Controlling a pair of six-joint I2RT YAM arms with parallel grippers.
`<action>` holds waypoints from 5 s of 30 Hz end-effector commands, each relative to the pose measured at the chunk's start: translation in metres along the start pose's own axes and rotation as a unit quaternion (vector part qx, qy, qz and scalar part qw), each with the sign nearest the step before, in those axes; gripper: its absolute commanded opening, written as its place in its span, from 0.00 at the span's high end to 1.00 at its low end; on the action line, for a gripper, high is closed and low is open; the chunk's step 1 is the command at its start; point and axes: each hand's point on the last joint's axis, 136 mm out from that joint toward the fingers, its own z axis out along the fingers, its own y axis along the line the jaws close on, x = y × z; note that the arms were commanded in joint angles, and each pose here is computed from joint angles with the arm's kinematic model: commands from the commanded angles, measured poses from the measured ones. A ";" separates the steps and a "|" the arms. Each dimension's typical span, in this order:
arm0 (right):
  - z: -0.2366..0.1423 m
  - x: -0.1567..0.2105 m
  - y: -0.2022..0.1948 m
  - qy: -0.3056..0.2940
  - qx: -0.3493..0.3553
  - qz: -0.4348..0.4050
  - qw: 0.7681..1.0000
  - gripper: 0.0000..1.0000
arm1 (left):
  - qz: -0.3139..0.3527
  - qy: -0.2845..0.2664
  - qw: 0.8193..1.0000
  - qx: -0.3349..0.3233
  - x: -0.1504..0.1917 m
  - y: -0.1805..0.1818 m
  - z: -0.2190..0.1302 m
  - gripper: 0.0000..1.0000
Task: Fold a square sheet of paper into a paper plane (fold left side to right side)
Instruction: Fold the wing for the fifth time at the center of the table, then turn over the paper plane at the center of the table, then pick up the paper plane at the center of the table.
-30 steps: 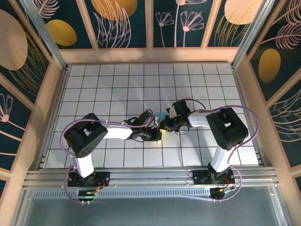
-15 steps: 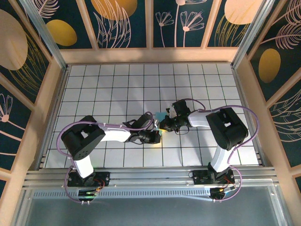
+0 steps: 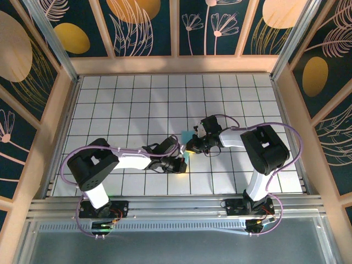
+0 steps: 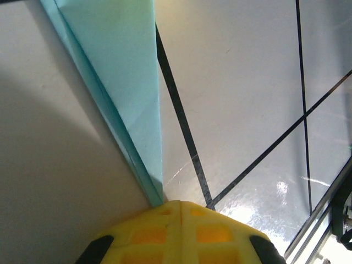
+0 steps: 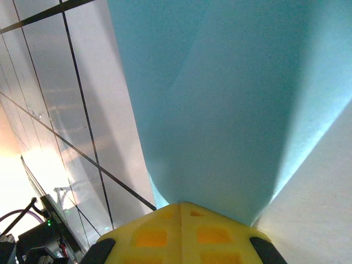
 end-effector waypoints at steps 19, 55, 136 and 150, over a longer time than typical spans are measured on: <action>-0.093 -0.047 0.022 -0.178 0.219 -0.065 0.957 0.52 | -0.074 -0.388 0.913 -0.102 -0.111 0.024 -0.189 0.77; -0.111 -0.051 0.066 -0.247 0.252 -0.100 0.931 1.00 | -0.097 -0.484 0.853 -0.170 -0.112 0.043 -0.251 0.38; -0.028 0.001 0.065 -0.081 0.220 -0.123 0.964 0.38 | -0.143 -0.547 0.810 -0.155 -0.078 0.070 -0.287 0.07; 0.003 0.002 0.052 -0.053 0.277 -0.122 0.952 0.50 | -0.142 -0.554 0.801 -0.175 -0.069 0.078 -0.297 0.07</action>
